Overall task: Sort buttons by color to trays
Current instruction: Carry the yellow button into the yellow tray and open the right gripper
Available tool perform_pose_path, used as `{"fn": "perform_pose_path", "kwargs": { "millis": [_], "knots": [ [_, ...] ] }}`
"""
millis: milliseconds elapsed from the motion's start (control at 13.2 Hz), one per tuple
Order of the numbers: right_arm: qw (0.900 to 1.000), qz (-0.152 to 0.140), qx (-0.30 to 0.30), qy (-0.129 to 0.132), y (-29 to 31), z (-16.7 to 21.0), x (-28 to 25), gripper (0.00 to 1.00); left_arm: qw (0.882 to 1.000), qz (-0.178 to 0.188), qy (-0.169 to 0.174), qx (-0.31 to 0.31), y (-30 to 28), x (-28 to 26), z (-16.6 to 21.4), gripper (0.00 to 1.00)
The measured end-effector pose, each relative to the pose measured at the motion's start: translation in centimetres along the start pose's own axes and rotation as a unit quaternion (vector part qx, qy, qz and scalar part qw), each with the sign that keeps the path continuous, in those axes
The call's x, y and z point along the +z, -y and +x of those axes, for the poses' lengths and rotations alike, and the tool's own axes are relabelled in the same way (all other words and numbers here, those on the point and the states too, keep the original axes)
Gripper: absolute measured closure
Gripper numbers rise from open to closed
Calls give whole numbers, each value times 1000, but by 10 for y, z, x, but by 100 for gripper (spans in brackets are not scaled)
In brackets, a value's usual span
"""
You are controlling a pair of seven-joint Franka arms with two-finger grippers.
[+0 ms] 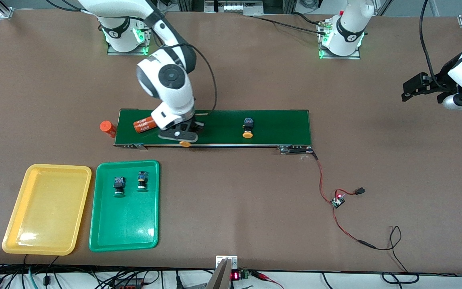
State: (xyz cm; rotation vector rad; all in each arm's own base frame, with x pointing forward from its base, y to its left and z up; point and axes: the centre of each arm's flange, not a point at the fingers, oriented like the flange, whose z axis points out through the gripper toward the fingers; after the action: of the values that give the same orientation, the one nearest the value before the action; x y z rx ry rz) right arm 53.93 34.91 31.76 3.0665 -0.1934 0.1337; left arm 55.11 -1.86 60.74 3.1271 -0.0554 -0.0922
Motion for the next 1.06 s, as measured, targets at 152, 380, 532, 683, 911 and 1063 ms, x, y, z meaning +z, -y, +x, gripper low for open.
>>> {"fn": "perform_pose_path", "kwargs": {
  "millis": [152, 380, 532, 683, 911, 1063],
  "knots": [
    [1000, 2, -3, 5, -55, 53, -33, 67, 1000, 0, 0, 0, 0, 0, 0, 0],
    [999, 25, -30, 25, -161, 119, -48, 67, 1000, 0, 1, 1, -1, 0, 0, 0],
    [997, 36, -66, 31, -245, 149, -39, 67, 1000, 0, 1, 1, -2, 0, 0, 0],
    [993, 38, -109, 38, -321, 164, -24, 67, 1000, 0, 1, 2, -2, 0, 0, 0],
    [987, 31, -155, 44, -423, 175, 19, 67, 1000, 0, 1, 3, -4, 0, 0, 0],
    [987, 17, -155, 32, -474, 182, 55, 67, 1000, 0, 1, 3, -4, 0, 0, 0]
  ]
}}
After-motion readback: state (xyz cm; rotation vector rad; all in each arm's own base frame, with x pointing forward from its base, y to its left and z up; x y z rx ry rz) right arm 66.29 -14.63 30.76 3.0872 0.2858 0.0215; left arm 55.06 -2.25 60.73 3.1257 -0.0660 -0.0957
